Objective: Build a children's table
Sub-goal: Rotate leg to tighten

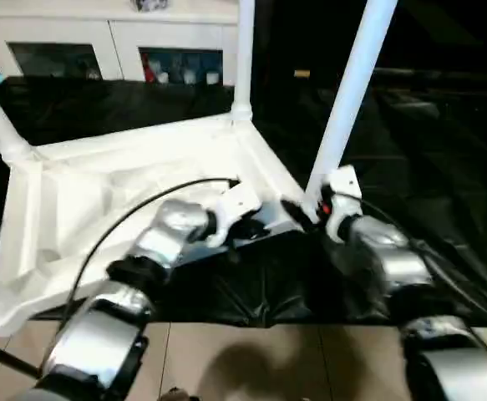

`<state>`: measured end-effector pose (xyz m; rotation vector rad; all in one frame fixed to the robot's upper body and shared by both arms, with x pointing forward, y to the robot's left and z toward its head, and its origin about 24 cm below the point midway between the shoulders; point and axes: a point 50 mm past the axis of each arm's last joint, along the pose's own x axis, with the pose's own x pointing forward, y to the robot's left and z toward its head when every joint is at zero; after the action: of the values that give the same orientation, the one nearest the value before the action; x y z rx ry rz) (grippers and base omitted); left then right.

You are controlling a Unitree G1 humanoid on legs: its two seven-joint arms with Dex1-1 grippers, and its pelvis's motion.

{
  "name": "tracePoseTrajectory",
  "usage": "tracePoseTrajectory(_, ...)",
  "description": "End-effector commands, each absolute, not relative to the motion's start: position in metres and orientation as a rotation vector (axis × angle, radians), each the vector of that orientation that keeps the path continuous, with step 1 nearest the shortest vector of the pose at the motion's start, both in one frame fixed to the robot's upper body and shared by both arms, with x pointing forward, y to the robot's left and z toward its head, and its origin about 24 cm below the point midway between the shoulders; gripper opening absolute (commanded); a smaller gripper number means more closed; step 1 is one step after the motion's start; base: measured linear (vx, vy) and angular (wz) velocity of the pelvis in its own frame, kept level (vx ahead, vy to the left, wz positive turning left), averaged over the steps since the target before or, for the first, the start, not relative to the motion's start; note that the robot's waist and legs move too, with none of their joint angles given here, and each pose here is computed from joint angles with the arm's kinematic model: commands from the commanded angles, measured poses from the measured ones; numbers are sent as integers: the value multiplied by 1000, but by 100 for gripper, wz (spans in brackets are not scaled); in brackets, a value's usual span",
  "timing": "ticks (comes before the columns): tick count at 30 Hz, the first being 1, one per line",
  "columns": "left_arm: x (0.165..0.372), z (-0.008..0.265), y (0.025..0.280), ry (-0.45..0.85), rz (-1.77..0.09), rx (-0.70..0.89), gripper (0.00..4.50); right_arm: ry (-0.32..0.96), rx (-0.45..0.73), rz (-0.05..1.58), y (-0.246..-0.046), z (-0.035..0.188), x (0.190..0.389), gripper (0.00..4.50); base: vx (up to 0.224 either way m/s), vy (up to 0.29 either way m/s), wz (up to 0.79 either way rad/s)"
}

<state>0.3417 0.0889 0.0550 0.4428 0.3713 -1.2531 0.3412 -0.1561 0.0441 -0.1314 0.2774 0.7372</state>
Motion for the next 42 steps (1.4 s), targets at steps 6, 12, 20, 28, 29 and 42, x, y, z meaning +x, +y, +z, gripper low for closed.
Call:
tracePoseTrajectory(6,329,61,84,338,-1471,453,0,363,-204,1032,-163,47,324,425,0,0,0)
tracePoseTrajectory(12,326,61,89,357,-1516,462,0,386,-225,1072,-167,47,321,387,0,0,0)
tracePoseTrajectory(20,323,60,92,386,-1561,458,0,385,-206,1117,-165,50,318,325,0,0,0)
tracePoseTrajectory(28,322,59,94,407,-1569,463,0,398,-191,1138,-161,46,314,278,0,0,0)
tracePoseTrajectory(29,323,59,93,407,-1552,457,0,382,-169,1119,-159,45,315,275,0,0,0)
tracePoseTrajectory(42,351,63,45,363,-1143,369,0,322,70,399,-128,31,350,272,0,0,0)
